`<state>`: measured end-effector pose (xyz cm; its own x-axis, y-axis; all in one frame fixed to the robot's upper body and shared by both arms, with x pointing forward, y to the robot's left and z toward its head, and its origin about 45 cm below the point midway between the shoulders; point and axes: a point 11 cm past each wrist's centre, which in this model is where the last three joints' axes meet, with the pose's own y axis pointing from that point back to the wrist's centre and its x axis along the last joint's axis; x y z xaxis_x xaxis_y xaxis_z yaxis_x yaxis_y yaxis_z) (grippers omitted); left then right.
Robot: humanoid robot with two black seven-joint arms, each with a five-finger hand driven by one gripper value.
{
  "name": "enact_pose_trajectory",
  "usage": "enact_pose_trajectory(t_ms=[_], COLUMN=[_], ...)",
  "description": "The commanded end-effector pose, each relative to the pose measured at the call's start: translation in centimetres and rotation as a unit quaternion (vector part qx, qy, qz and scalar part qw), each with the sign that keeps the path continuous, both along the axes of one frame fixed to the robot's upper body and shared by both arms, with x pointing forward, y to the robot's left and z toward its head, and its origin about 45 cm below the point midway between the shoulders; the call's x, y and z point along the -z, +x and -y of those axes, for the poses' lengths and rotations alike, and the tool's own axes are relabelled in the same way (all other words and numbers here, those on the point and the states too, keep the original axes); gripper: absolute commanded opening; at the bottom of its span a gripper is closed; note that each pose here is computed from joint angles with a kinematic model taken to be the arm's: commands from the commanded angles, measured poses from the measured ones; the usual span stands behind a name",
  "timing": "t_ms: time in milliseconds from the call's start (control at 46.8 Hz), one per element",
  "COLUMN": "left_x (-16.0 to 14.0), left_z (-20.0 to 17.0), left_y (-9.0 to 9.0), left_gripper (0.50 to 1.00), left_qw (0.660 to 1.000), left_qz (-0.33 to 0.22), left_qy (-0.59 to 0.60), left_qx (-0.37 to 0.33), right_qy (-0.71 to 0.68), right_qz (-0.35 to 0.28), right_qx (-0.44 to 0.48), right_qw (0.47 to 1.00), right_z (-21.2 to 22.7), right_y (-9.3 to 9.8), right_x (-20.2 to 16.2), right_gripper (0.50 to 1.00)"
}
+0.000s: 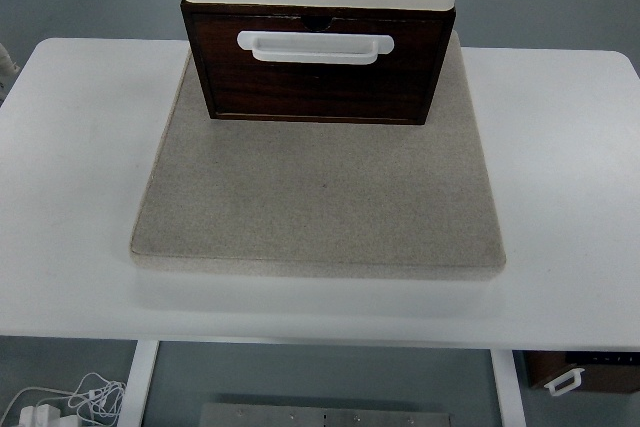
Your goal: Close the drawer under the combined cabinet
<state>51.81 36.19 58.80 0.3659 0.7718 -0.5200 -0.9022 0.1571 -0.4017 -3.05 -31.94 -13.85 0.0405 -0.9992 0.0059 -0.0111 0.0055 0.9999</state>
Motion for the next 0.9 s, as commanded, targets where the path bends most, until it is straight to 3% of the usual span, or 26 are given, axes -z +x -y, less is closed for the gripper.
enact_pose_trajectory(t_ms=[0,128,342,876], left_x=[1.7,5.5,13.2,26.5], left_z=[-1.6,-4.4,-5.7,-0.6], left_y=[0.6,1.2,1.5,1.6], left_gripper=[0.999,0.999,0.999,0.999], left_qw=[0.999,0.994,0.985,0.953], left_qz=[-0.027,-0.064,-0.115,-0.219], left_qy=[-0.020,-0.049,-0.090,-0.207], left_qx=[-0.025,-0.073,-0.091,-0.046], right_qy=[0.001,0.001,0.001,-0.001], right_qz=[0.000,0.001,0.001,-0.001], right_qx=[0.002,0.002,0.004,0.004], right_qw=[1.000,1.000,1.000,1.000], right_z=[0.0,0.0,0.0,0.0], right_y=[0.0,0.0,0.1,-0.1], right_x=[0.0,0.0,0.0,0.0], right_gripper=[0.952,0.952,0.952,0.952])
